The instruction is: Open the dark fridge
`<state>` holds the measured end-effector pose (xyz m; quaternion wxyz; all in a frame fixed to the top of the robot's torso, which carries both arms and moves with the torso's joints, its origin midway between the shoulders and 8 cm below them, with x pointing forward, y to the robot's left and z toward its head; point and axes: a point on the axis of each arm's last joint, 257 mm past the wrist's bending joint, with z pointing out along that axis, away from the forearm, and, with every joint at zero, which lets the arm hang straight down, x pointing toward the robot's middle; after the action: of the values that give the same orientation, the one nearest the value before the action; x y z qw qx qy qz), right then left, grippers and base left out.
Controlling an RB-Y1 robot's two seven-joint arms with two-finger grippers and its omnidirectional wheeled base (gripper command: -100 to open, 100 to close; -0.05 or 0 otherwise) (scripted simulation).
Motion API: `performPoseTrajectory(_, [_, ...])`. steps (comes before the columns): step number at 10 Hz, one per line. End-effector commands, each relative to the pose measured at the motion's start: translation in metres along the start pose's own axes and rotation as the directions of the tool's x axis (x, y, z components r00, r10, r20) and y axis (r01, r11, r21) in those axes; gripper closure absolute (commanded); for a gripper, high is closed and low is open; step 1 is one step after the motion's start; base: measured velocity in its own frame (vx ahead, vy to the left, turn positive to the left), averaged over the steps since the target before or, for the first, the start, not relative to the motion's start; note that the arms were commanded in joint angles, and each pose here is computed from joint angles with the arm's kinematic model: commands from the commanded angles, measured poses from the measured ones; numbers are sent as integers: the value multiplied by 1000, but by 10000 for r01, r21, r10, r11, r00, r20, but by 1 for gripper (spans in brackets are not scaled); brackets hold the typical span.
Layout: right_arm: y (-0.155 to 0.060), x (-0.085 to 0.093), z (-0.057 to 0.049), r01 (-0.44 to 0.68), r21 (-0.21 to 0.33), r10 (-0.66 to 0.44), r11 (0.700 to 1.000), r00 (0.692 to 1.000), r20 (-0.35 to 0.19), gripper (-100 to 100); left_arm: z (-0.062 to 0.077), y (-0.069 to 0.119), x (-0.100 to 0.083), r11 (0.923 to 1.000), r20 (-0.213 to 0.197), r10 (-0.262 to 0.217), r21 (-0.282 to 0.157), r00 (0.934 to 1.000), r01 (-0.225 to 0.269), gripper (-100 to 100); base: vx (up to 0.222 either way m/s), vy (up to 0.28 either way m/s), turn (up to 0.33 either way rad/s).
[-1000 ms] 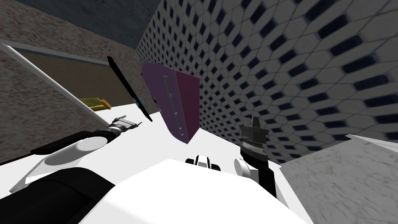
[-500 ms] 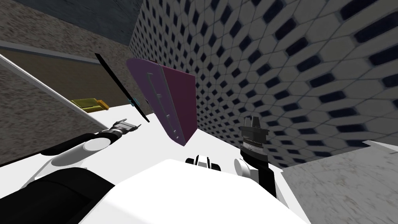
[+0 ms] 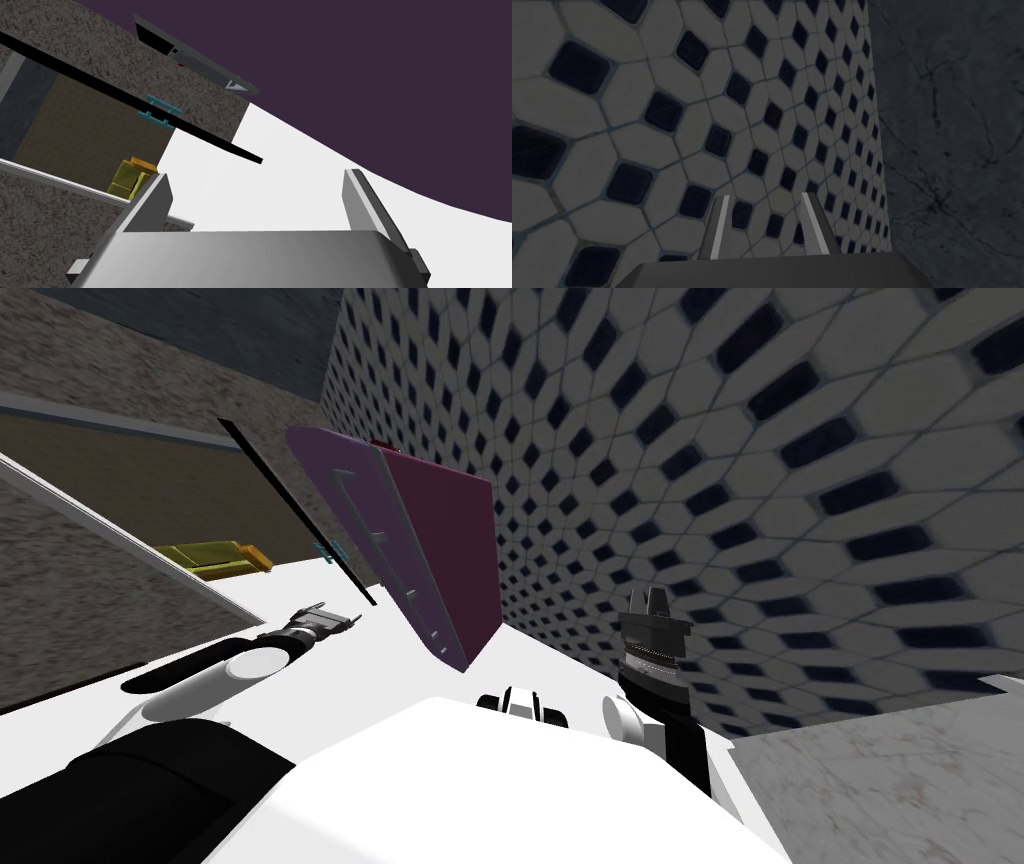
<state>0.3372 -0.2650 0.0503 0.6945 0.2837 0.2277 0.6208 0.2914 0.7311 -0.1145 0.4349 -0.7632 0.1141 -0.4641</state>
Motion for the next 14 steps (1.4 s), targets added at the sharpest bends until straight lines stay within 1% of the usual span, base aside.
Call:
performPoseTrajectory(1, [0, 0, 0, 0, -1, 0, 10000, 10000, 0, 0, 5, 10, -21, 9999, 416, -110, -96, 9991, 114, -100, 149, -128, -5])
performPoseTrajectory(3, [0, 0, 0, 0, 0, 0, 10000, 10000, 0, 0, 7, 18, -37, 9997, 755, -181, -175, 9970, 195, -100, 176, -134, 0])
performPoseTrajectory(4, [0, 0, 0, 0, 0, 0, 10000, 10000, 0, 0, 8, 20, -42, 9996, 845, -199, -197, 9962, 216, -100, 159, -128, 0])
performPoseTrajectory(5, [0, 0, 0, 0, -1, 0, 10000, 10000, 0, 0, 8, 25, -51, 9994, 1040, -233, -248, 9943, 261, -100, 149, -139, -4])
performPoseTrajectory(6, [0, 0, 0, 0, 0, 0, 10000, 10000, 0, 0, 9, 28, -56, 9992, 1145, -250, -276, 9931, 284, -100, 124, -135, 2])
performPoseTrajectory(7, [0, 0, 0, -1, -1, 1, 10000, 10000, 0, 0, 10, 33, -66, 9989, 1355, -284, -334, 9904, 332, -100, 143, -111, -1])
performPoseTrajectory(9, [0, 0, 0, 0, 0, 0, 10000, 10000, 0, 0, 10, 41, -79, 9984, 1625, -324, -410, 9862, 396, -100, 147, -127, 19])
performPoseTrajectory(10, [0, 0, 0, 0, -1, 0, 10000, 10000, 0, 0, 10, 44, -84, 9981, 1735, -341, -441, 9842, 424, -100, 142, -145, -21])
performPoseTrajectory(11, [0, 0, 0, -1, -1, 1, 10000, 10000, 0, 0, 10, 41, -80, 9984, 1668, -322, -400, 9855, 394, -100, 64, -68, -6])
performPoseTrajectory(12, [0, 0, 0, 0, -2, 0, 10000, 10000, -1, 0, 10, 42, -81, 9983, 1680, -331, -411, 9852, 406, -100, 14, -14, 6])
performPoseTrajectory(13, [0, 0, 0, 1, -2, -1, 10000, 10000, -2, 0, 10, 42, -81, 9984, 1679, -331, -405, 9853, 405, 100, 8, 2, 26])
performPoseTrajectory(14, [0, 0, 0, 1, -1, -1, 10000, 10000, -2, 0, 11, 46, -70, 9981, 1452, -220, -545, 9892, 302, 100, -142, 156, -29])
